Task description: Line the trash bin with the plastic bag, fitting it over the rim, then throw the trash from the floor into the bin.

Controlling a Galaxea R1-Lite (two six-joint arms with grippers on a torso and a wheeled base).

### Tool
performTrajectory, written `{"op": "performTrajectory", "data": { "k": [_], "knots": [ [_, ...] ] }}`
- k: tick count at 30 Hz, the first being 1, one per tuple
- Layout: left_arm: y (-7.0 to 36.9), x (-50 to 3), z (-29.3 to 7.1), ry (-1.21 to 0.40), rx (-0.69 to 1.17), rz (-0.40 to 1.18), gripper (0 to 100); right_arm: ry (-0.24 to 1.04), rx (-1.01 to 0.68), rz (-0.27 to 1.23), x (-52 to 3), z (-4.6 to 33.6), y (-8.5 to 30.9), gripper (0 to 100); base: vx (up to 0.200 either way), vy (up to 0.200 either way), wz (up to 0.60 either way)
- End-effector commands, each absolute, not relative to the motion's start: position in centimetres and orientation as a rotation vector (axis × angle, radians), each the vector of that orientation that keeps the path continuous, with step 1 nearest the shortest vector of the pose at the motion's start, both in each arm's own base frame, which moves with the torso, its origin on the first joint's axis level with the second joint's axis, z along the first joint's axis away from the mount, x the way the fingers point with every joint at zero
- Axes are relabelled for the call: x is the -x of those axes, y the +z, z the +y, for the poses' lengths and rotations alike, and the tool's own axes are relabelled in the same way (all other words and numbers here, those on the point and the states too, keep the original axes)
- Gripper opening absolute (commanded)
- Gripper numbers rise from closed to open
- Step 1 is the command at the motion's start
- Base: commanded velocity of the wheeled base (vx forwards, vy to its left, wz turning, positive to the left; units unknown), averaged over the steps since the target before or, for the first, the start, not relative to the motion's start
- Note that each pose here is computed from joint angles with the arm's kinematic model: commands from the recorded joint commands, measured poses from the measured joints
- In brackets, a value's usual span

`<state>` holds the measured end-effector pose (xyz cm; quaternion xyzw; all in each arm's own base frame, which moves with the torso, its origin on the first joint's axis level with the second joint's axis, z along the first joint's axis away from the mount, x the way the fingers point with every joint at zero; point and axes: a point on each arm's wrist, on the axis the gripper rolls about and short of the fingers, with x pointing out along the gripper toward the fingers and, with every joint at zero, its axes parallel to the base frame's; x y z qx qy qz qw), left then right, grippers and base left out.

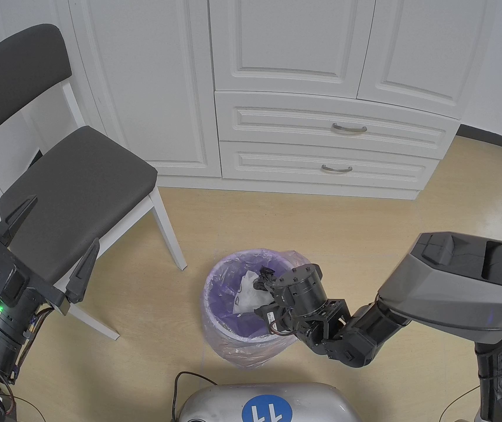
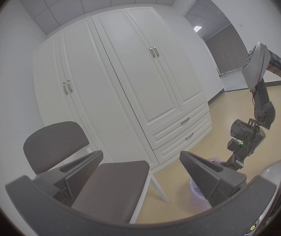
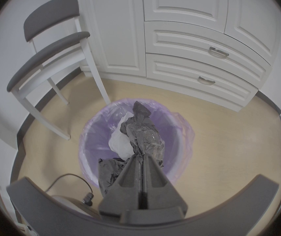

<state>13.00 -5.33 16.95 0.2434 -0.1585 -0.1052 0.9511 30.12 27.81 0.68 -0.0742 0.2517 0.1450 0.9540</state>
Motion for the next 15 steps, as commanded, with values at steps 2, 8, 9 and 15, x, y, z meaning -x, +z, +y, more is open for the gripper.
{"op": "performTrajectory", "data": {
  "k": [2, 8, 9, 15],
  "knots": [
    [16.7, -13.0, -5.3, -0.218, -0.495, -0.311, 100, 0.287, 0.168, 0.523, -30.0, 27.2, 2.0, 0, 0.0, 0.0, 0.0],
    [16.6, -13.0, -5.4, -0.222, -0.498, -0.302, 100, 0.287, 0.184, 0.555, -29.9, 27.5, 3.0, 0, 0.0, 0.0, 0.0],
    [16.6, -13.0, -5.4, -0.224, -0.499, -0.303, 100, 0.286, 0.181, 0.552, -30.0, 27.5, 3.1, 0, 0.0, 0.0, 0.0],
    [16.5, -13.0, -5.3, -0.22, -0.504, -0.303, 100, 0.285, 0.142, 0.509, -30.8, 27.4, 5.4, 0, 0.0, 0.0, 0.0]
  ]
}}
